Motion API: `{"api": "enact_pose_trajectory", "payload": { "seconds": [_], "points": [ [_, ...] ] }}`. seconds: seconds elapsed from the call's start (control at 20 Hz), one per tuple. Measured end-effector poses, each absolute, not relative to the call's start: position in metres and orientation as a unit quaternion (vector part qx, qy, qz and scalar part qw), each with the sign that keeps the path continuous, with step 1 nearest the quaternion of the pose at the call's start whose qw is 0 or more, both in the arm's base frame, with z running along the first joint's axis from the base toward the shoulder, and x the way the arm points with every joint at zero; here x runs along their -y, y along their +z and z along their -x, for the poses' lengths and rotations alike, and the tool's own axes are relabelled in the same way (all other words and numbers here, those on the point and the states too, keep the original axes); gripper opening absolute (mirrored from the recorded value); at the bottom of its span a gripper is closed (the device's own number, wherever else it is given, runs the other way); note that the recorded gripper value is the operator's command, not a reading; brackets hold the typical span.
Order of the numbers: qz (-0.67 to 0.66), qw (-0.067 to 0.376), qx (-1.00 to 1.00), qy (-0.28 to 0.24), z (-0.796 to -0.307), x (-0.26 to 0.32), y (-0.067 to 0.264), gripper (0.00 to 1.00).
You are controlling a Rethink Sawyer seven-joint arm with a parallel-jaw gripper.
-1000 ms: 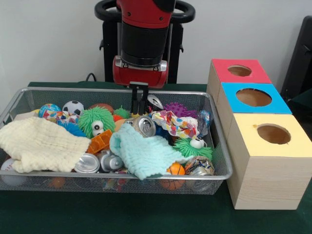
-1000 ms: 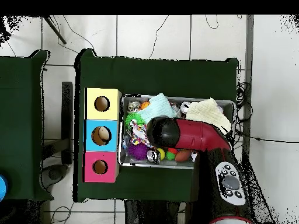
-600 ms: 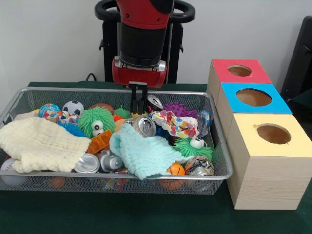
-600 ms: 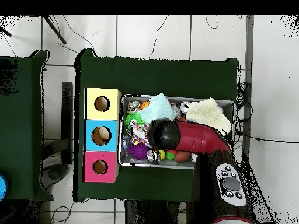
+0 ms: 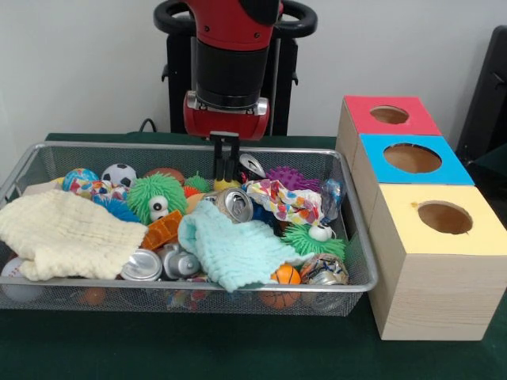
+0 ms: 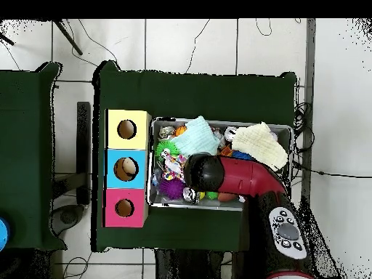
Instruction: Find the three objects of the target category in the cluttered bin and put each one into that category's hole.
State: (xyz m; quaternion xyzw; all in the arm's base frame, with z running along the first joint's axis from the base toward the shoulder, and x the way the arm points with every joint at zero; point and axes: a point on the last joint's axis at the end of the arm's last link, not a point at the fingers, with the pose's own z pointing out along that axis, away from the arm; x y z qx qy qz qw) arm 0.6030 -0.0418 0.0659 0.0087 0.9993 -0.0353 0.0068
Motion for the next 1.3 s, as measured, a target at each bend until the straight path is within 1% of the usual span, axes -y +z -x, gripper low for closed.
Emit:
{"api": "enact_pose_trajectory", "payload": {
  "seconds": [0.15, 0.2, 1.3],
  "points": [
    [-0.011, 0.003, -0.999, -0.034, -0.599, 0.044, 0.064, 0.00],
    [-0.013, 0.000, -0.999, -0.033, -0.595, 0.045, 0.063, 1.00],
    [-0.013, -0.011, -0.999, -0.029, -0.584, 0.041, 0.059, 1.00]
  ]
}}
